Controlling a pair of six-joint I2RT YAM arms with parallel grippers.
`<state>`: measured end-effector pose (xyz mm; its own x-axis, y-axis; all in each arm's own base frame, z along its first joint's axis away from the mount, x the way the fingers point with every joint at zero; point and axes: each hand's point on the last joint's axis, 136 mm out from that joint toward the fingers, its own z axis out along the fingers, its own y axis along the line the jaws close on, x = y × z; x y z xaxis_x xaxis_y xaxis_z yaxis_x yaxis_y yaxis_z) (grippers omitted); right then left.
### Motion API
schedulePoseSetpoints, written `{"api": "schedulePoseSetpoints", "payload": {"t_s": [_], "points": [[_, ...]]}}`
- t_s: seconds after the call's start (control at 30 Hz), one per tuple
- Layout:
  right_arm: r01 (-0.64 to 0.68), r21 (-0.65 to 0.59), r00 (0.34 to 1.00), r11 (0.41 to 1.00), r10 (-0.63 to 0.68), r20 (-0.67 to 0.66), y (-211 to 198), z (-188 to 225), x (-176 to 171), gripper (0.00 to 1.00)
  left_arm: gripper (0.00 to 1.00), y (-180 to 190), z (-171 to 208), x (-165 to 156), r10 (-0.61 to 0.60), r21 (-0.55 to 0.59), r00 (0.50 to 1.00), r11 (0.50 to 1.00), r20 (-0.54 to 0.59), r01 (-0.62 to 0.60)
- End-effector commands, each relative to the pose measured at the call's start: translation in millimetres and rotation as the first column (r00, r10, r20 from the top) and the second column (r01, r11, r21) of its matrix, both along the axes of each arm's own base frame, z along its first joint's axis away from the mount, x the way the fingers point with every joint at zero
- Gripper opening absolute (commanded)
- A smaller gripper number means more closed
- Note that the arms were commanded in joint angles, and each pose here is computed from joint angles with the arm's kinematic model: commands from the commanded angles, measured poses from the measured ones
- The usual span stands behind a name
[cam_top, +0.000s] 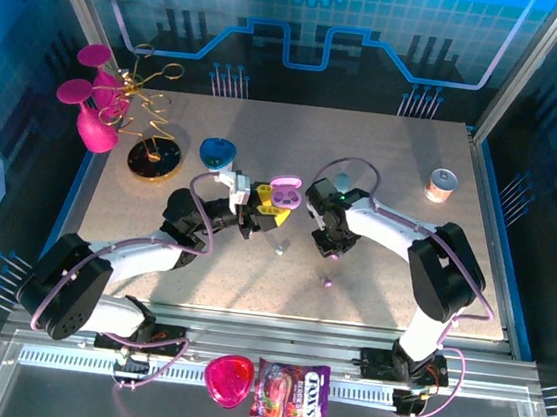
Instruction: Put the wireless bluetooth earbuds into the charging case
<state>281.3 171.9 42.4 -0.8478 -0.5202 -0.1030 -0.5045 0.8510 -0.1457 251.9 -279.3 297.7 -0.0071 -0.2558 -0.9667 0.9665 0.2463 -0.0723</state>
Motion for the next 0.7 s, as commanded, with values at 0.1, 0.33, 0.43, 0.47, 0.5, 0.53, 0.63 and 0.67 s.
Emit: {"api": "schedulePoseSetpoints", "payload": {"t_s": [0.1,0.33,0.43,0.47,0.5,0.53,0.63,0.67], "points": [[-0.182,-0.14,0.981,0.973,0.168,-0.101,-5,-4,-10,0.35,0.34,4,2,-5,0.002,0.01,0.999,1.0,0.041,-0.002],[-0.272,-0.257,0.959,0.927,0.239,-0.151,-6,-8,-9,0.32,0.34,4,3,-4,0.007,0.013,0.999,1.0,0.044,-0.007],[-0.297,-0.303,0.952,0.906,0.255,-0.17,-8,-9,-8,0.32,0.34,5,3,-4,0.006,0.013,0.999,1.0,0.045,-0.007],[-0.304,-0.318,0.95,0.898,0.259,-0.176,-9,-9,-8,0.31,0.34,5,3,-4,0.006,0.013,0.999,1.0,0.045,-0.006],[-0.309,-0.33,0.948,0.892,0.263,-0.177,-10,-9,-7,0.31,0.34,5,3,-5,0.006,0.013,0.999,1.0,0.045,-0.006],[-0.316,-0.337,0.946,0.887,0.268,-0.181,-10,-9,-7,0.3,0.34,5,3,-4,0.007,0.013,0.999,1.0,0.045,-0.007],[-0.332,-0.346,0.94,0.877,0.278,-0.199,-11,-11,-9,0.29,0.34,5,4,-5,0.008,0.013,0.999,1.0,0.047,-0.009],[-0.34,-0.348,0.937,0.874,0.282,-0.206,-12,-12,-10,0.29,0.34,6,3,-5,0.009,0.014,0.999,1.0,0.047,-0.009]]}}
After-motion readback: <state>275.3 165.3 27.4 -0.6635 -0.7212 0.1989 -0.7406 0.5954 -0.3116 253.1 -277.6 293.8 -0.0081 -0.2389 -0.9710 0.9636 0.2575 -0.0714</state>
